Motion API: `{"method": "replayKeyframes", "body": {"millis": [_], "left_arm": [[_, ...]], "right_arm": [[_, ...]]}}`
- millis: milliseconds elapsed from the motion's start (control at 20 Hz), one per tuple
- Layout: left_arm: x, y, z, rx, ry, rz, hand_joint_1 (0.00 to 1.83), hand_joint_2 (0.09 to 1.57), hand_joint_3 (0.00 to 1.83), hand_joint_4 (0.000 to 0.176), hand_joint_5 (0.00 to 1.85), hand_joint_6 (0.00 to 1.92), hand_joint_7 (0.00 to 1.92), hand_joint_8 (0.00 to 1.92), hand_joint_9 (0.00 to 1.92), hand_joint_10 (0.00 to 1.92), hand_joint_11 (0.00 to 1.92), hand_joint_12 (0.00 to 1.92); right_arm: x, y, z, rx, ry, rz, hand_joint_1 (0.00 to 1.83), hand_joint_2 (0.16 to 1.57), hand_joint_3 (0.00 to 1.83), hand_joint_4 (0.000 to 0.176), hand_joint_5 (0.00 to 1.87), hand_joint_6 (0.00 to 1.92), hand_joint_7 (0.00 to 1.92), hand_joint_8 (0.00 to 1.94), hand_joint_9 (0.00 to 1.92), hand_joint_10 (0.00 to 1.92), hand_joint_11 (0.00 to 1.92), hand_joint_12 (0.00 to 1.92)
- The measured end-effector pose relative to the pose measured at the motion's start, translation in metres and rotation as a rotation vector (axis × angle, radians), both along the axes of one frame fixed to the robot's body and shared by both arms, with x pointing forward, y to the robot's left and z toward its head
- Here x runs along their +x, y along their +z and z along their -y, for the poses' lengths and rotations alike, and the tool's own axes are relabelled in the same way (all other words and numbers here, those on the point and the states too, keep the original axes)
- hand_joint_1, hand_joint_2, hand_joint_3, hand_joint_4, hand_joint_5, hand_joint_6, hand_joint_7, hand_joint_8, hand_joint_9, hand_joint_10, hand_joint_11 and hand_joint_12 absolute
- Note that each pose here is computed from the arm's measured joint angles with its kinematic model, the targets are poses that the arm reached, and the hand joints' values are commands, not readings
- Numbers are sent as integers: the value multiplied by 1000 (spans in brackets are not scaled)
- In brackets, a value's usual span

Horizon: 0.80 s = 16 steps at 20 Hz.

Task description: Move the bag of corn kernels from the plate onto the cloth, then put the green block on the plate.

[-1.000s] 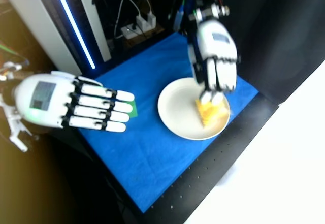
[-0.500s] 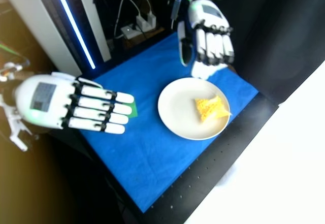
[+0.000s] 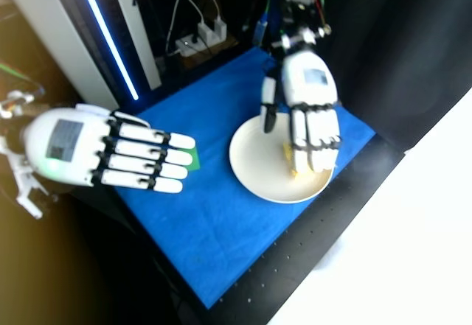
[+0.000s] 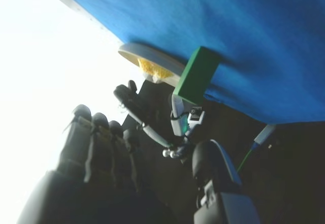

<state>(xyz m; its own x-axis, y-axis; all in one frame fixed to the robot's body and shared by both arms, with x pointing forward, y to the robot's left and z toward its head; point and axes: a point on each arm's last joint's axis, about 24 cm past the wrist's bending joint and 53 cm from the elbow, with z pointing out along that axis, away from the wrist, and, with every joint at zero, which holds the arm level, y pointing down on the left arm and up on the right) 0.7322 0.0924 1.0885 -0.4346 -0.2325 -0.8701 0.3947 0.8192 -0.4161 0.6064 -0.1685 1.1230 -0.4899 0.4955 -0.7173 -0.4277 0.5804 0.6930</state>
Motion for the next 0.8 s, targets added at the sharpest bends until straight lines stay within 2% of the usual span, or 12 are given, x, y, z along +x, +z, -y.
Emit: {"method": "replayKeyframes", "body": {"millis": [50,100,150,200,250,300,350,400,450,500,700,800], "left_arm": [[-1,-7,2,26,-6,-6,1127,1122,1,78,147,24,74,11,82,21,0,797],[-3,-13,4,31,-8,-22,1176,1126,1,71,185,30,115,12,127,31,0,951],[-3,-17,7,34,-10,-36,1225,1113,0,48,249,42,192,22,220,58,0,1105],[-1,-20,6,25,-1,-47,1263,1103,0,50,298,47,240,23,289,76,0,1229],[1,-21,5,20,6,-50,1375,1087,0,7,395,73,318,39,415,132,0,1381],[2,-20,5,15,9,-48,1585,1148,1,0,556,367,414,503,633,1317,381,1633],[2,-18,5,12,11,-40,1585,1148,1,0,556,367,414,503,633,1317,381,1633],[4,-14,5,6,13,-22,1608,1187,4,0,434,869,277,1048,630,1537,430,1703],[3,-11,6,2,12,-13,1477,1293,9,0,356,1325,381,1563,618,1726,490,1810],[1,-9,5,2,10,-11,1257,1387,17,0,498,1691,338,1783,536,1880,520,1916],[-13,1,10,10,-28,13,1229,1417,7,0,446,1748,313,1831,524,1919,554,1921],[-21,25,14,-7,-52,83,1420,1394,4,0,132,1760,391,1914,397,1899,612,1921]], "right_arm": [[0,0,0,-1,1,0,501,1298,7,6,0,0,0,0,0,0,0,0],[0,0,0,0,1,0,483,1302,8,5,0,0,0,0,0,0,0,0],[0,0,0,0,1,0,490,1306,8,0,0,0,0,0,0,0,0,0],[0,0,0,1,-1,-1,482,1313,10,0,0,0,0,0,0,0,0,0],[0,0,0,2,-2,-1,535,1304,4,0,0,0,0,0,0,0,0,0],[0,0,0,1,-2,-1,547,1301,1,0,0,0,0,0,0,0,0,0],[0,0,1,2,-3,-2,547,1301,1,0,0,0,0,0,0,0,0,0],[0,0,1,2,-4,-2,547,1302,2,0,0,0,0,0,0,0,0,0],[0,0,0,1,-2,-1,513,1303,2,0,0,0,0,0,0,0,0,0],[0,0,1,1,-3,-2,488,1306,3,0,0,0,0,0,0,0,0,0],[0,-2,2,-2,-5,-7,480,1296,0,0,0,0,0,0,0,0,0,0],[0,-2,2,0,-7,-8,572,1278,0,0,0,0,0,0,0,0,0,0]]}}
